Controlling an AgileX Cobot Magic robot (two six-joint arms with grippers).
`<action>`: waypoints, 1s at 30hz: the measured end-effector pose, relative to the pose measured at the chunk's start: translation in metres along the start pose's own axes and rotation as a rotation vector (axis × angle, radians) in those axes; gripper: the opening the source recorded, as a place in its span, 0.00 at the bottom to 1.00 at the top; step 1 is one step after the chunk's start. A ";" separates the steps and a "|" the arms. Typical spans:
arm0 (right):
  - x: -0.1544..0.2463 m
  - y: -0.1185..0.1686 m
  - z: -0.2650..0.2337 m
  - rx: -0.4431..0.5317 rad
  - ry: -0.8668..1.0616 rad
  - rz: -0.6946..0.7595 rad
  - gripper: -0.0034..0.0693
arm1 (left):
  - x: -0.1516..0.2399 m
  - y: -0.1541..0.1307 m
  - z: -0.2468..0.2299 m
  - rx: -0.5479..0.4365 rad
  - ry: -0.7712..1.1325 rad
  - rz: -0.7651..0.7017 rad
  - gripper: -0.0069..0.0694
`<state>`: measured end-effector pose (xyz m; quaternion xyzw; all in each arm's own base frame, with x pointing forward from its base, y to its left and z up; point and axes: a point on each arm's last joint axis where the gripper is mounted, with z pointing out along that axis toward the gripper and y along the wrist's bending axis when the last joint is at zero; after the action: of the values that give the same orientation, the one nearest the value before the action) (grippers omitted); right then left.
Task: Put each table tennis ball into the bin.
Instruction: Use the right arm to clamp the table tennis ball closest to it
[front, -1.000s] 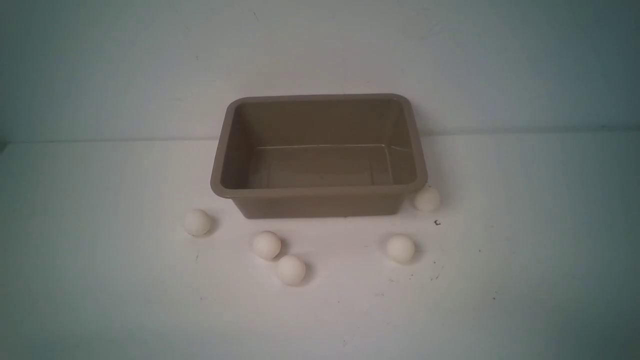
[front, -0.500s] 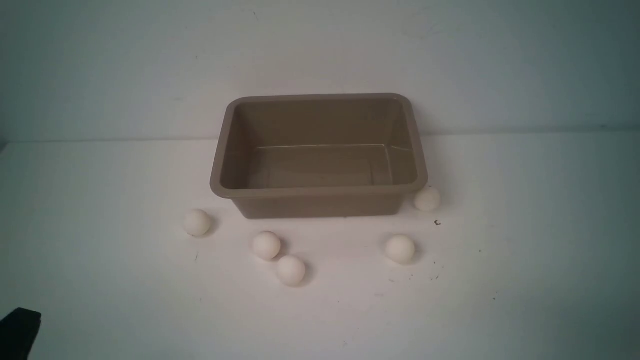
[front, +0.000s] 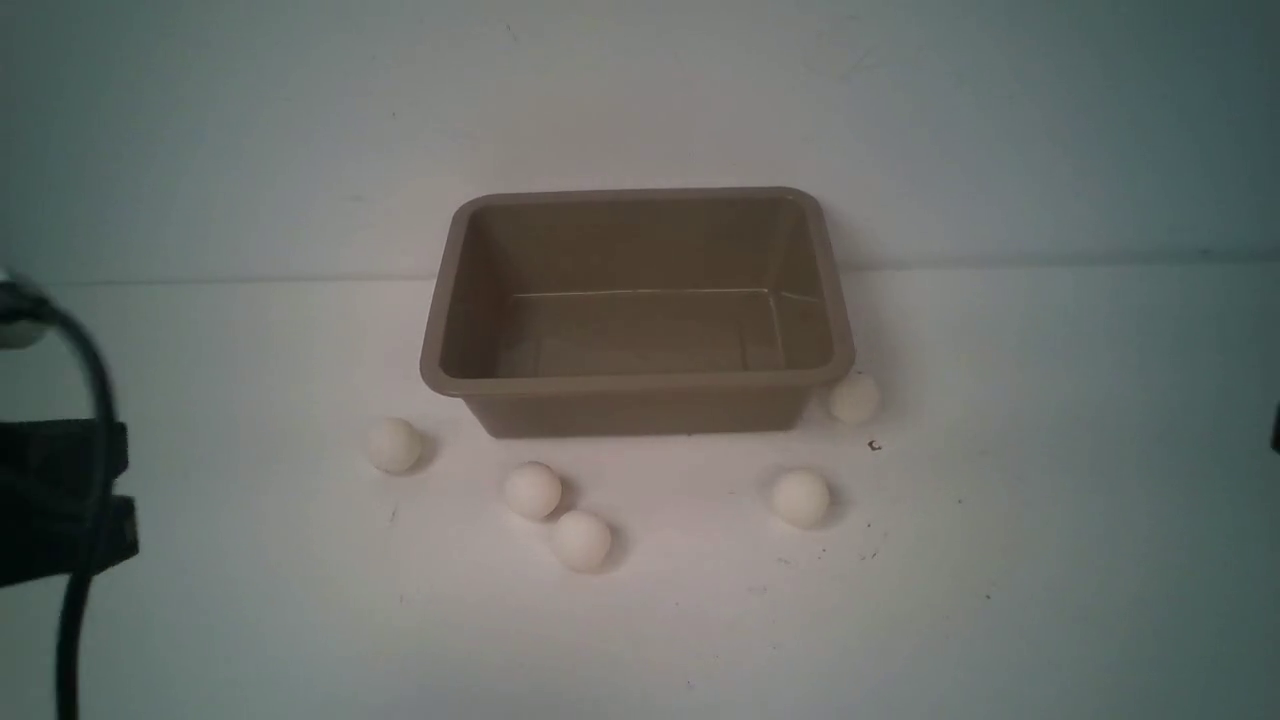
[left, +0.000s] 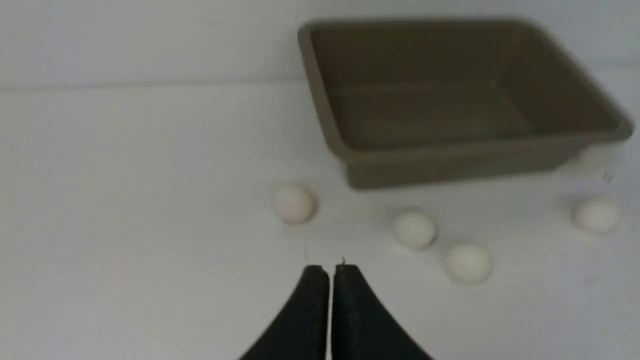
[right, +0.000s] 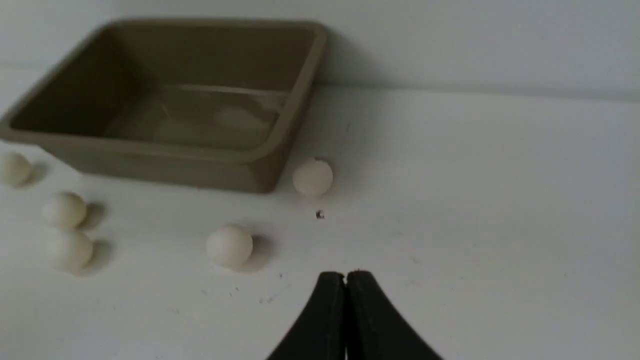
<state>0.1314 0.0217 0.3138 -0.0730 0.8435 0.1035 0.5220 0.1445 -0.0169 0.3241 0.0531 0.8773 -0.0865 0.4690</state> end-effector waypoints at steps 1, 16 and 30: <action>-0.006 -0.003 0.012 -0.007 0.045 -0.023 0.03 | -0.004 0.002 0.008 -0.002 0.040 0.024 0.08; -0.051 0.015 0.195 -0.260 0.406 -0.426 0.04 | -0.012 0.019 0.089 0.083 0.307 0.298 0.08; -0.045 0.010 0.254 -0.362 0.497 -0.681 0.47 | -0.012 0.017 0.088 0.104 0.310 0.329 0.08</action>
<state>0.3686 0.0958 0.2452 -0.4587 0.8395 0.0511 0.2868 0.2259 -0.0179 0.2840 0.2321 0.9127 -0.0447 0.3333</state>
